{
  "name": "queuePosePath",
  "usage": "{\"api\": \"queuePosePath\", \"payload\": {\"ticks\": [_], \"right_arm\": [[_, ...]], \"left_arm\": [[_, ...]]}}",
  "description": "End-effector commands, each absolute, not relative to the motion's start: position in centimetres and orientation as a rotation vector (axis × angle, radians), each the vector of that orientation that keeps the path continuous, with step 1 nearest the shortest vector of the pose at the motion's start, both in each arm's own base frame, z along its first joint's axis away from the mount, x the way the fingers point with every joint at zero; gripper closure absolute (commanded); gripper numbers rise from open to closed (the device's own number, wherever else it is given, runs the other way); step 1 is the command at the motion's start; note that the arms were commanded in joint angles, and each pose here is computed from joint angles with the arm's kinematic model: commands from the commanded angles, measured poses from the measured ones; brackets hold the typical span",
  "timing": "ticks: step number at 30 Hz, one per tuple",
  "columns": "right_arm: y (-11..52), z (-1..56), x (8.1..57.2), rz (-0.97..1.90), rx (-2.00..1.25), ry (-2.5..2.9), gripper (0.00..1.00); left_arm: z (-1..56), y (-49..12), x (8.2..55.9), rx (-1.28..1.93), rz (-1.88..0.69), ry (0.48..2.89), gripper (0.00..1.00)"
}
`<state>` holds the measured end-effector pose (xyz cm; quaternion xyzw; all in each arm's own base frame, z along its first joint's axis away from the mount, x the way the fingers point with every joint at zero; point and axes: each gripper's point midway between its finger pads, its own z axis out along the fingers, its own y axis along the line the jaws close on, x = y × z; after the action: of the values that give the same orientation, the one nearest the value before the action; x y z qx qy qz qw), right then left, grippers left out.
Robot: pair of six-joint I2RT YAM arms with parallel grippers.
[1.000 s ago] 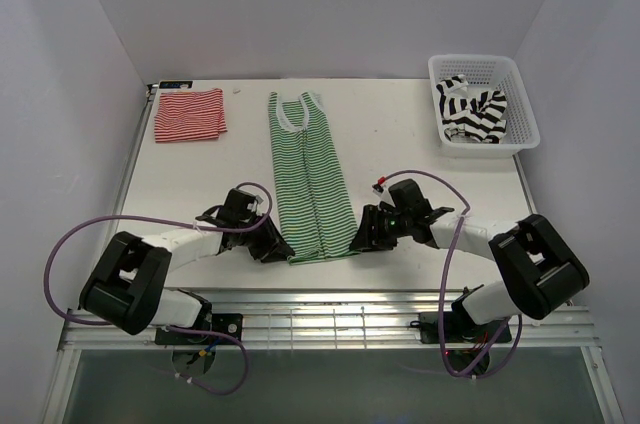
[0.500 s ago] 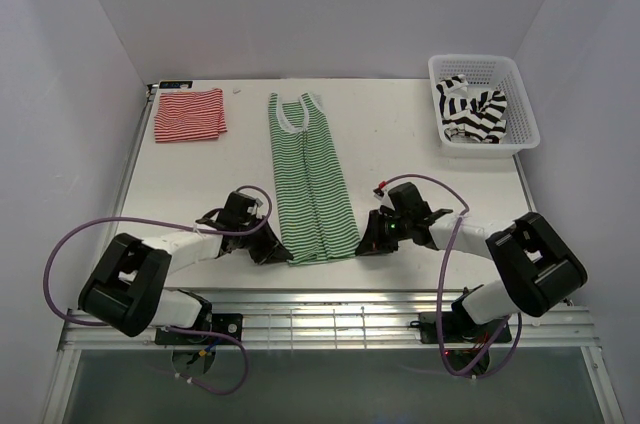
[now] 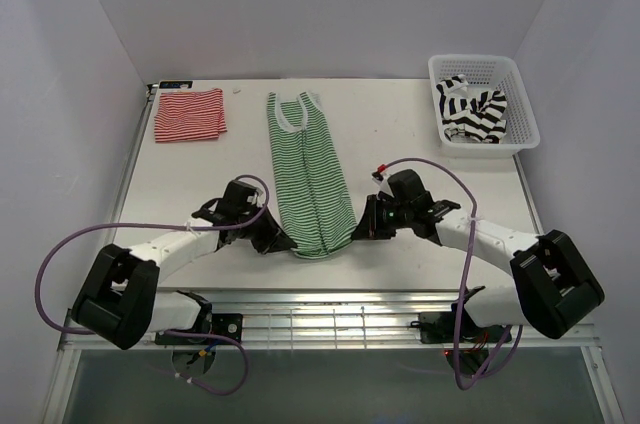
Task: Fold and stack the tank tops
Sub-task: Fold the tank top
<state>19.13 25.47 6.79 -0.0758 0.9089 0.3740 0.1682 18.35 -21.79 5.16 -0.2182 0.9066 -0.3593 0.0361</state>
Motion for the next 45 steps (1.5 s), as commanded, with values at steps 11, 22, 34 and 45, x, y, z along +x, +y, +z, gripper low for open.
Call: {"api": "queuePosePath", "payload": {"ticks": [11,22,34,45], "right_arm": [[27.9,13.8,26.3,0.998,-0.209,2.399,0.92],[29.6,17.6,32.3,0.977,-0.250,2.283,0.92],[31.3,18.4,38.6,0.991,-0.294,2.239,0.92],[31.5,17.7,42.6,0.991,-0.278,2.225,0.92]], "left_arm": [[11.7,-21.5,25.1,-0.706,-1.106,2.599,1.00],[14.5,-20.8,31.5,-0.660,-1.136,2.501,1.00],[15.9,-19.0,38.0,-0.698,-1.087,2.400,1.00],[13.6,-18.0,41.6,-0.724,-1.040,2.424,1.00]]}}
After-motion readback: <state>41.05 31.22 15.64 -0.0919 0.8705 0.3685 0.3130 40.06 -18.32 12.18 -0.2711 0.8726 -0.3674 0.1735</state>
